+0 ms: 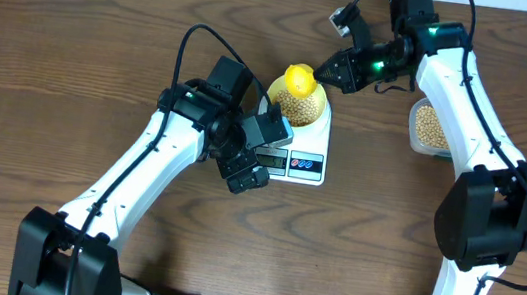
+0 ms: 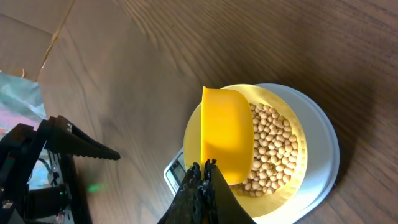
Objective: Scoop item into bowl and weigh 50g on scale
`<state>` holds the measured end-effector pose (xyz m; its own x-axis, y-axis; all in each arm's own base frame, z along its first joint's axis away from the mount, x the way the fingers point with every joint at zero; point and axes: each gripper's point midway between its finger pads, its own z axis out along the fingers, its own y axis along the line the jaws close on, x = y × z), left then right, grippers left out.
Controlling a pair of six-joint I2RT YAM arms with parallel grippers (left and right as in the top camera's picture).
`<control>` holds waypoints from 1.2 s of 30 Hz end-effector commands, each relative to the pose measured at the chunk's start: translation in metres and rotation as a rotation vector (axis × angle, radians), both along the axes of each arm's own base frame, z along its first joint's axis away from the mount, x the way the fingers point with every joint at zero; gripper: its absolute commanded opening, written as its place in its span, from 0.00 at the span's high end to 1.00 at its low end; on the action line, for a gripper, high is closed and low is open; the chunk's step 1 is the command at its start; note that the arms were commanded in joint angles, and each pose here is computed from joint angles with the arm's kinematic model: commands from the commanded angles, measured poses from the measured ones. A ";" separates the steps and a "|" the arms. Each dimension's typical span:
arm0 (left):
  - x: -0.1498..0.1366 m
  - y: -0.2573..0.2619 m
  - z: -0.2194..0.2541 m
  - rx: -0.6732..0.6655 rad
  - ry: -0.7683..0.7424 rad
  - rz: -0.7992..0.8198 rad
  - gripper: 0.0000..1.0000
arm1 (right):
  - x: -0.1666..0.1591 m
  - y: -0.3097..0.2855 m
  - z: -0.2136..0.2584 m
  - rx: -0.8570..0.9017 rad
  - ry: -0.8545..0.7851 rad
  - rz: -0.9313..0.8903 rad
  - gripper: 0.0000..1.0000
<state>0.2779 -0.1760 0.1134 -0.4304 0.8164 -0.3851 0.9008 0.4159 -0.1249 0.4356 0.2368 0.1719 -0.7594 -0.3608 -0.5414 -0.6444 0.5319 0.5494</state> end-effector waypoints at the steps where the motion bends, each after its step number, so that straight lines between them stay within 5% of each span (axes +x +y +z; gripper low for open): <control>1: -0.001 0.001 -0.003 0.000 0.010 -0.004 0.02 | -0.003 0.003 0.013 0.013 -0.021 0.002 0.99; 36: -0.001 0.001 -0.003 0.000 0.010 -0.004 0.02 | 0.002 -0.002 -0.009 -0.177 -0.088 -0.015 0.99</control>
